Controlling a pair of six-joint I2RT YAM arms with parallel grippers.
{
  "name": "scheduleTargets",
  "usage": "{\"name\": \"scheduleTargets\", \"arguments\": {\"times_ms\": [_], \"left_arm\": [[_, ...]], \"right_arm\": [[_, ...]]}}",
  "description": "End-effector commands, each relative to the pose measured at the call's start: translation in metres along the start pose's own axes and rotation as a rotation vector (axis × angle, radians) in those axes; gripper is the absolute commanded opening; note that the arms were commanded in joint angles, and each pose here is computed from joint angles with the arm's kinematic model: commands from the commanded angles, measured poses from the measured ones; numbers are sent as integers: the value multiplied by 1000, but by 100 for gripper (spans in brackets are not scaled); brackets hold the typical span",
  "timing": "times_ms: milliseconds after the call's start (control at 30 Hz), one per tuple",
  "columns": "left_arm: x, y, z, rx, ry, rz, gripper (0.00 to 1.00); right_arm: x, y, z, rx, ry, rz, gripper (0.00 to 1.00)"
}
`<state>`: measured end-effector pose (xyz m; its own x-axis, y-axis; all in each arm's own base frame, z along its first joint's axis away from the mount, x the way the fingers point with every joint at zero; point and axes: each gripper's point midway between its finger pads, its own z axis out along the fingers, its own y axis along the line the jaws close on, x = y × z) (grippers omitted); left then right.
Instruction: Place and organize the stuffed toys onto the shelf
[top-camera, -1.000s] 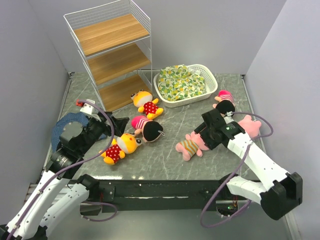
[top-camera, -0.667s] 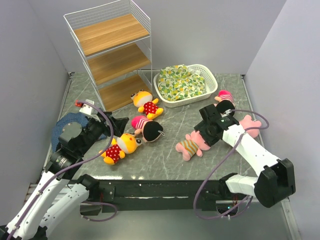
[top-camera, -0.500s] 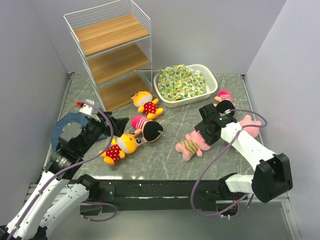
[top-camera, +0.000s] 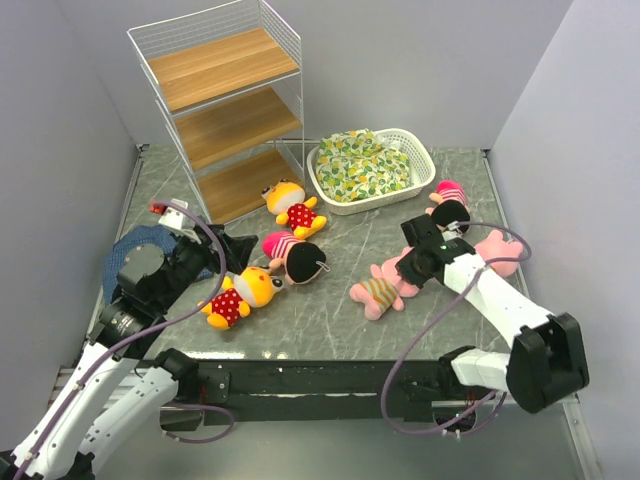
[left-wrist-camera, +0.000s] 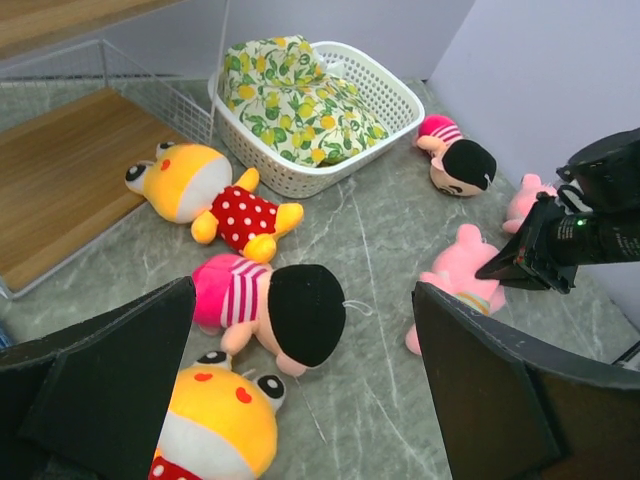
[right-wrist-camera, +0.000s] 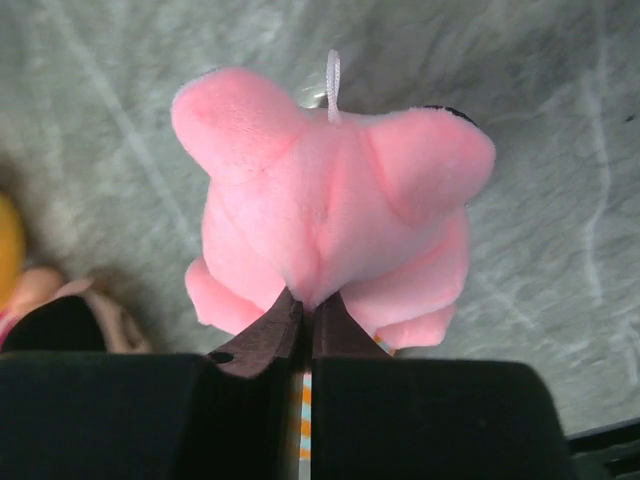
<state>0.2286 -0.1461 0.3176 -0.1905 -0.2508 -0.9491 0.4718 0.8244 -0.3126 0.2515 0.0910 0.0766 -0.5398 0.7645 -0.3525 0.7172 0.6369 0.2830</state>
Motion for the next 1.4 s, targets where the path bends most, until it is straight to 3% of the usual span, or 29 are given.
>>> {"name": "scheduleTargets", "arguments": {"times_ms": [0, 200, 300, 433, 533, 667, 1133, 1367], "left_arm": [[-24, -6, -9, -16, -38, -73, 96], [-39, -46, -26, 171, -39, -155, 96], [-27, -65, -24, 283, 28, -168, 97], [-4, -85, -18, 421, 133, -195, 96], [-5, -98, -14, 511, 128, -205, 96], [-17, -118, -12, 651, 87, -196, 97], [-27, -139, 5, 807, 38, -71, 99], [-33, -151, 10, 859, 1, -29, 90]], "right_arm": [[-15, 37, -38, -221, -25, -1, 0], [-4, 103, -119, -693, 89, -48, 0], [3, 124, -157, -895, 162, -10, 0], [10, 146, -200, -1112, 271, 36, 0], [12, 156, -224, -1235, 326, 50, 0], [9, 165, -243, -1298, 323, 14, 0], [6, 170, -279, -1430, 389, 54, 0], [5, 169, -284, -1458, 417, 93, 0]]}}
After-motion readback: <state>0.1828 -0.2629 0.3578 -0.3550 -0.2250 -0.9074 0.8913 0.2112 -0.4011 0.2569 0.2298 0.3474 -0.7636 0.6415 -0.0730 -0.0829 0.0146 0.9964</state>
